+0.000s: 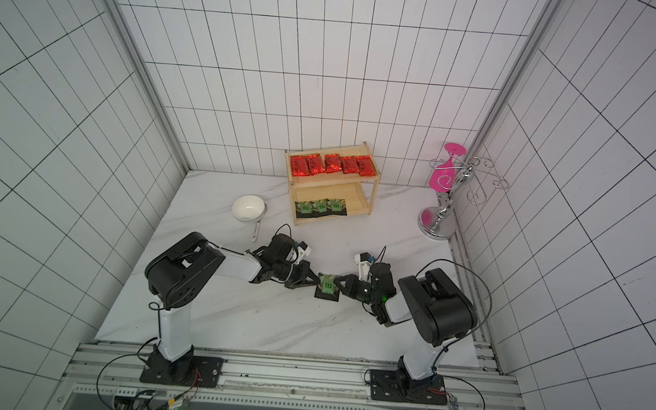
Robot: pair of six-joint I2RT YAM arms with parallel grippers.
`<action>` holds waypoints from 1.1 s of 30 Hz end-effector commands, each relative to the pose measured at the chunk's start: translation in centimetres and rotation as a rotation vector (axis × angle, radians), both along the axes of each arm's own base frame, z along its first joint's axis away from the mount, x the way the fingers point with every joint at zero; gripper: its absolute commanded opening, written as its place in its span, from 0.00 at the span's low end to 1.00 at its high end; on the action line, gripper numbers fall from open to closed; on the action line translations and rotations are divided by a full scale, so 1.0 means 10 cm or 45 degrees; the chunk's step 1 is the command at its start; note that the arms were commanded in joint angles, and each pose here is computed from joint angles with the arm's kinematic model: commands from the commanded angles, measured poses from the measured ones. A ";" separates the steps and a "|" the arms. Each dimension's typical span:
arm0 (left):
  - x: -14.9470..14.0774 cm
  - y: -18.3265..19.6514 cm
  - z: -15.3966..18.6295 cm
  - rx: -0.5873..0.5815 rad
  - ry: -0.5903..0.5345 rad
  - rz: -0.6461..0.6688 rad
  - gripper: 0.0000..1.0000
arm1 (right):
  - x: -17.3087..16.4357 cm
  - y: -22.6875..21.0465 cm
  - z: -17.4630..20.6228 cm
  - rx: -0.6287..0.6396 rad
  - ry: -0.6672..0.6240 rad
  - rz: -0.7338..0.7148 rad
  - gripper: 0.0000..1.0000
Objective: Place the tea bags on the shelf by color
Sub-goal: Pick up the tea bag from the center of the board.
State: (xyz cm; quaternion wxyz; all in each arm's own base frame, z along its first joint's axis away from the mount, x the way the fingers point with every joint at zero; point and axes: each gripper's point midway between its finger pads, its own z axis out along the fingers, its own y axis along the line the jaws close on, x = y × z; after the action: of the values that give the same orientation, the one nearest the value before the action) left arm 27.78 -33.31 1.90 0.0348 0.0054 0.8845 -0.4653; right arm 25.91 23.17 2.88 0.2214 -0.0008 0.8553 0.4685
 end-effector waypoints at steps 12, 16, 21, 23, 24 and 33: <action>0.35 0.34 0.66 -0.241 -0.035 0.326 0.00 | -0.03 -0.27 0.86 0.118 0.115 -0.298 0.32; 0.45 0.32 0.90 -0.347 -0.097 0.380 0.00 | -0.06 -0.36 1.02 0.235 0.155 -0.451 0.35; 0.52 0.33 1.14 -0.490 -0.156 0.447 0.00 | -0.05 -0.34 1.26 0.430 0.221 -0.534 0.48; 0.54 0.35 1.20 -0.531 -0.172 0.471 0.00 | -0.03 -0.29 1.33 0.519 0.254 -0.535 0.52; 0.55 0.36 1.25 -0.557 -0.184 0.483 0.00 | -0.02 -0.25 1.36 0.561 0.272 -0.533 0.55; 0.54 0.42 1.55 -0.783 -0.288 0.498 0.00 | 0.09 0.22 1.56 0.837 0.346 -0.395 0.66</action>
State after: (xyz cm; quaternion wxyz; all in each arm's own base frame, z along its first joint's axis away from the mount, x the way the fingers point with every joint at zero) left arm 32.83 -29.46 15.38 0.1940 -0.1303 0.7167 -0.6570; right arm 26.58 24.08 15.14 0.1666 0.2763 0.7231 0.6107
